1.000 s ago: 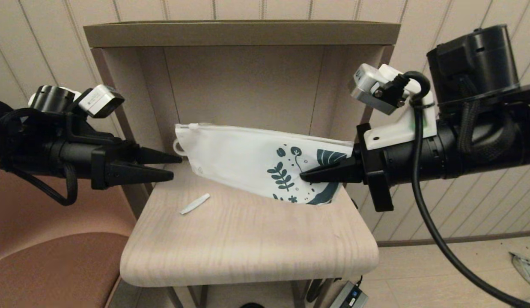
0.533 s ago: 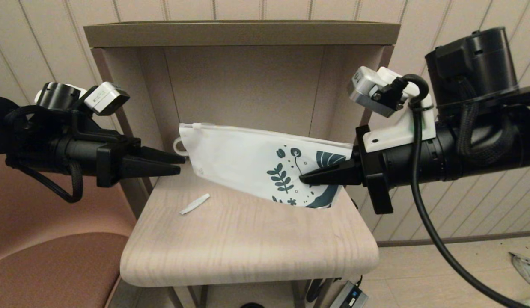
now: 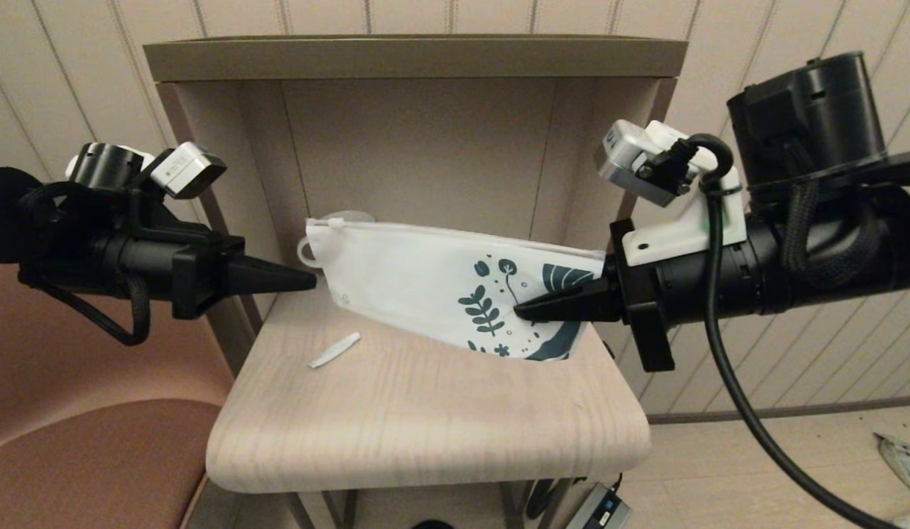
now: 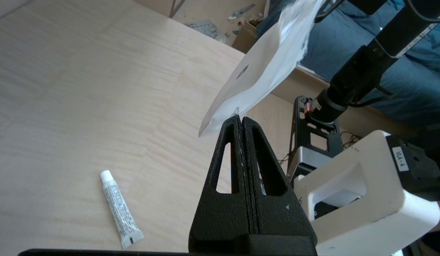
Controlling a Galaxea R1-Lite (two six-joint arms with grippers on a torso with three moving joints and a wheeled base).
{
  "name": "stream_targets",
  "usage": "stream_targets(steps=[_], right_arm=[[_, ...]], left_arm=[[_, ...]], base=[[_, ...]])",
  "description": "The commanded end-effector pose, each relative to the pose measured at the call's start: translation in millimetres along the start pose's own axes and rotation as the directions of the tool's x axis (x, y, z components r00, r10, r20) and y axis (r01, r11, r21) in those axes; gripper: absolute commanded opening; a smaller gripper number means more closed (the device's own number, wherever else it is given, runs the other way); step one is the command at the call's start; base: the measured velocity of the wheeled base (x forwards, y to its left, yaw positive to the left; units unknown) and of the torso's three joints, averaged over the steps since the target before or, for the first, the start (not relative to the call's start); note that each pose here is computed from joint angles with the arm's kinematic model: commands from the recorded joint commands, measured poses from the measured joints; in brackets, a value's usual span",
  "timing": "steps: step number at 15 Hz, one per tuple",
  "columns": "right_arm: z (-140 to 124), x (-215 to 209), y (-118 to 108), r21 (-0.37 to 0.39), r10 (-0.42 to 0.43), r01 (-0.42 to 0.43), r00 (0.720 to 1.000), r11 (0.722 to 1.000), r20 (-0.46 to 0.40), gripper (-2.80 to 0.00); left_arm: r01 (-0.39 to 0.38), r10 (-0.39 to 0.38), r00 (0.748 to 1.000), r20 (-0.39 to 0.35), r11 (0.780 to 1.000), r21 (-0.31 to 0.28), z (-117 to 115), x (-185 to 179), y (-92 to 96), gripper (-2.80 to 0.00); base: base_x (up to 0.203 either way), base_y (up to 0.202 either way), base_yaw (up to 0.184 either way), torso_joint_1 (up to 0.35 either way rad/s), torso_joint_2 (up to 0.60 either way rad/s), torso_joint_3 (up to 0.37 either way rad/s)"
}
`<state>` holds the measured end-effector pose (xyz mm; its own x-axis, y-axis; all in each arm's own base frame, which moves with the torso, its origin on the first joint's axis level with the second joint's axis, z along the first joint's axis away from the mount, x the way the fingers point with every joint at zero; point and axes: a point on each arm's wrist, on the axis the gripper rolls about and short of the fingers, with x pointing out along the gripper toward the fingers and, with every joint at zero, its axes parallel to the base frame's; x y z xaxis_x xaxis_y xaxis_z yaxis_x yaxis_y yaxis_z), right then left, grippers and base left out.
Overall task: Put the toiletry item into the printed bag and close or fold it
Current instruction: Pick up the toothpaste
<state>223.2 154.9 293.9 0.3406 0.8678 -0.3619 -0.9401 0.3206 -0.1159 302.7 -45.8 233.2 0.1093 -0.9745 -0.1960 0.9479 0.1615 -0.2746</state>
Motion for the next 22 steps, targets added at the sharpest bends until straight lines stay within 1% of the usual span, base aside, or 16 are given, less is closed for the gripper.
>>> stream_targets(steps=[1,3,7,11,13,15,18,22], right_arm=[[0,0,1,-0.003,0.005,-0.005,1.0,1.0,0.002,-2.8],[0,0,1,-0.003,0.007,-0.007,1.0,1.0,0.001,-2.8],[-2,2,3,0.003,0.018,-0.018,1.0,1.0,-0.008,-2.8],[-2,10,12,0.0,0.058,-0.058,0.998,0.998,-0.015,-2.8],[-1,11,11,0.001,0.057,-0.057,0.998,0.998,-0.013,-2.8],[0,16,8,0.012,0.057,-0.057,0.998,0.998,-0.014,-2.8],[1,16,7,0.009,0.055,-0.055,0.998,0.998,-0.009,-2.8],[-2,19,6,0.017,0.06,-0.059,0.998,0.998,-0.02,-2.8]], left_arm=[[0.007,-0.007,1.0,0.001,1.0,-0.008,-2,1,1.2,0.0],[0.005,-0.005,1.0,0.003,1.0,-0.001,1,1,2.4,0.0],[0.009,-0.009,1.0,0.002,1.0,-0.01,0,2,6.9,0.0],[0.02,-0.02,1.0,-0.001,1.0,-0.008,0,6,8.4,0.0],[0.032,-0.032,0.999,-0.004,0.999,-0.009,1,10,5.8,0.0],[0.062,-0.062,0.998,-0.014,0.998,-0.008,1,18,0.3,0.0],[0.078,-0.079,0.997,-0.023,0.997,-0.022,-4,23,-2.7,0.0],[0.088,-0.088,0.996,-0.021,0.996,-0.001,0,24,-10.5,0.0]], base=[[0.0,0.0,0.0,0.0,0.0,0.0],[0.0,0.0,0.0,0.0,0.0,0.0],[0.0,0.0,0.0,0.0,0.0,0.0],[0.0,0.0,0.0,0.0,0.0,0.0],[0.0,0.0,0.0,0.0,0.0,0.0],[0.0,0.0,0.0,0.0,0.0,0.0],[0.0,0.0,0.0,0.0,0.0,0.0],[0.0,0.0,0.0,0.0,0.0,0.0]])
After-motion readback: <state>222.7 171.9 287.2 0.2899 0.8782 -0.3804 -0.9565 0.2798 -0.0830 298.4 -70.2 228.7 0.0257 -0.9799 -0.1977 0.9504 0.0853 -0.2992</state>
